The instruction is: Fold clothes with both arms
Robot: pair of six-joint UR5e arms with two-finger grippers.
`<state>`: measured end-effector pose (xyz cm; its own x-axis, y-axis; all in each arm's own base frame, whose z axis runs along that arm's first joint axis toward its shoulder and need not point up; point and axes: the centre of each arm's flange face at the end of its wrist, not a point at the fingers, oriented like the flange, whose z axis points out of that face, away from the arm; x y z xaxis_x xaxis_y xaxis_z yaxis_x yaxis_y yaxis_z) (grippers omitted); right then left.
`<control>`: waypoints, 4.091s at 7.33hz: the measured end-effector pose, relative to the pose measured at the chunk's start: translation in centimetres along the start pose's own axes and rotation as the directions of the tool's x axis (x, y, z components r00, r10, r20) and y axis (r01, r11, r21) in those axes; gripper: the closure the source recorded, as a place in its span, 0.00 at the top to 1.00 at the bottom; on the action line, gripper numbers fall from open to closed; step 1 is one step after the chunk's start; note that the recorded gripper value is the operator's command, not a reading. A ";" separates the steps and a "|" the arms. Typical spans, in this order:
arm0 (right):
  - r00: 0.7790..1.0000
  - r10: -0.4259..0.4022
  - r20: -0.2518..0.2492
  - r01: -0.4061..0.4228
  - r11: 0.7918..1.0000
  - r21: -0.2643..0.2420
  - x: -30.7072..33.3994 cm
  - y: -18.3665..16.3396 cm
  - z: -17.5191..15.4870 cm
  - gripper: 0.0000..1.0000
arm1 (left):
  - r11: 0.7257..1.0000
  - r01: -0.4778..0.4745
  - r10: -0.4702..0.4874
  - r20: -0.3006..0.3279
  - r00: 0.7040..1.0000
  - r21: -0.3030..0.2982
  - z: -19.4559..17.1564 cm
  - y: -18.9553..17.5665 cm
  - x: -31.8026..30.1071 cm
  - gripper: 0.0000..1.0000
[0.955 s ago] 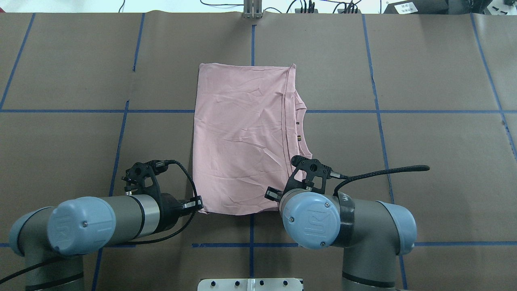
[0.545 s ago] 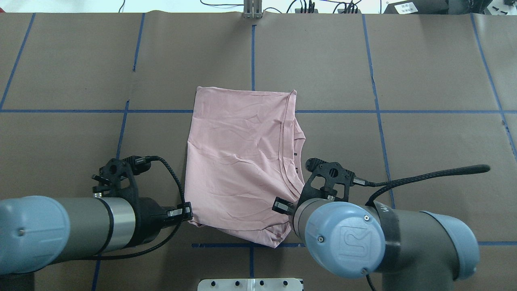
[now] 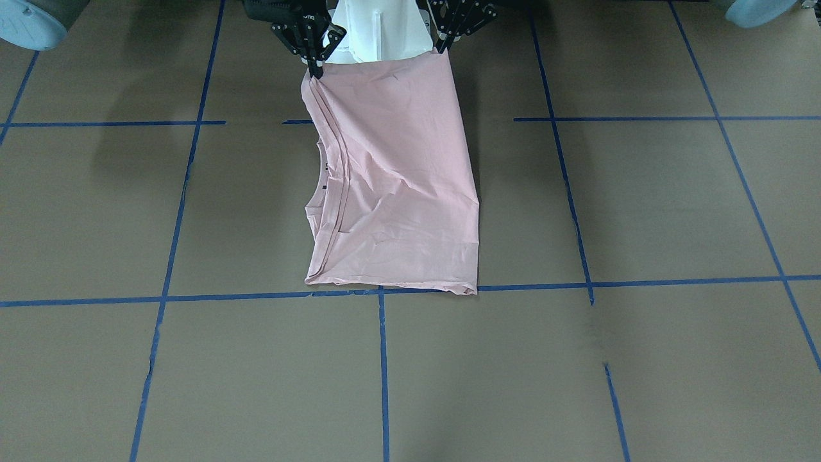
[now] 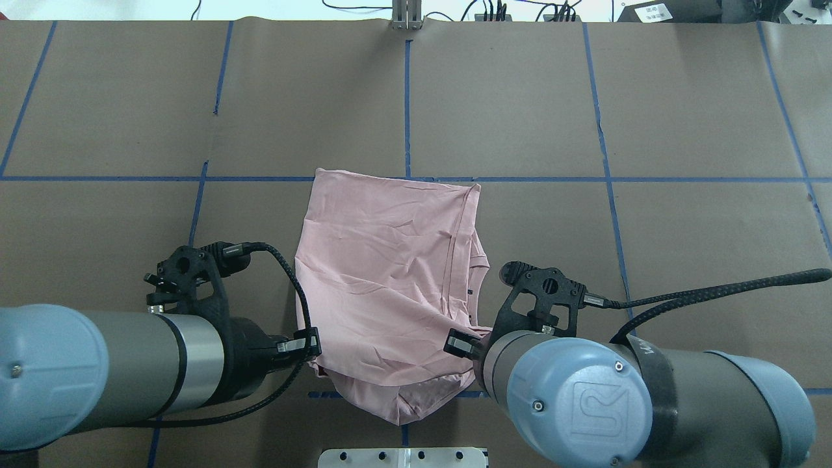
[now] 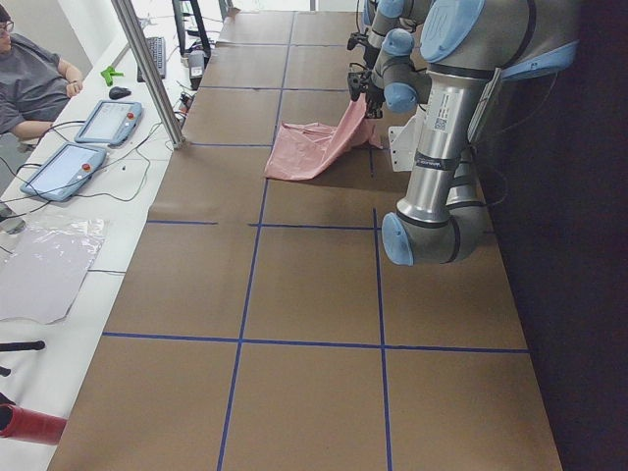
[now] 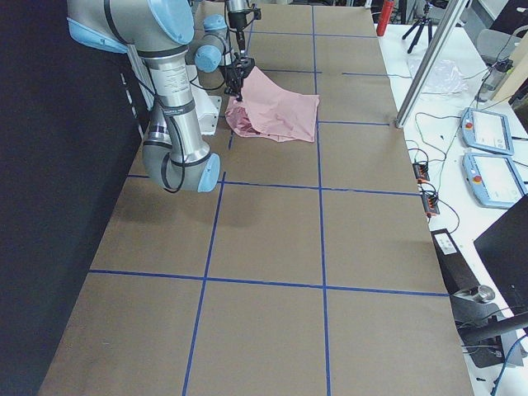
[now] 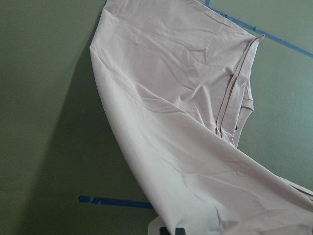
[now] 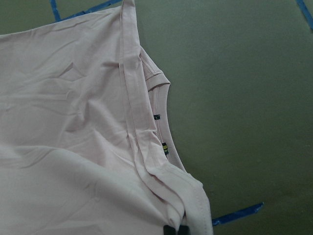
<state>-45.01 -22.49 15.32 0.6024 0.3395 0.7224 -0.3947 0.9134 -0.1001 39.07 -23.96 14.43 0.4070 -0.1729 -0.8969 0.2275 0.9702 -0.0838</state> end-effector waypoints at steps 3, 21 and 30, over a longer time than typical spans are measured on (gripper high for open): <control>1.000 0.012 -0.012 -0.011 0.998 0.064 -3.6 -4.1 1.2 0.00 | 0.993 -0.072 0.066 0.070 0.995 0.095 2.9 -8.1 1.8 0.00; 0.951 -0.310 0.006 0.309 0.951 0.014 -1.1 -35.8 14.1 1.00 | 0.820 -0.551 0.519 0.204 0.830 0.154 9.1 -35.9 -13.6 1.00; 0.813 -0.579 -0.062 0.558 0.805 -0.199 56.8 -47.8 4.6 1.00 | 0.743 -0.653 0.623 0.507 0.596 -0.144 -19.1 -41.2 -56.1 1.00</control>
<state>4.90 -47.92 64.33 0.7611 -0.2388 0.6030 0.1564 0.9699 0.1868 -10.09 -50.95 59.93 0.8326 0.4147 -0.3670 -0.2244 0.8585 0.4611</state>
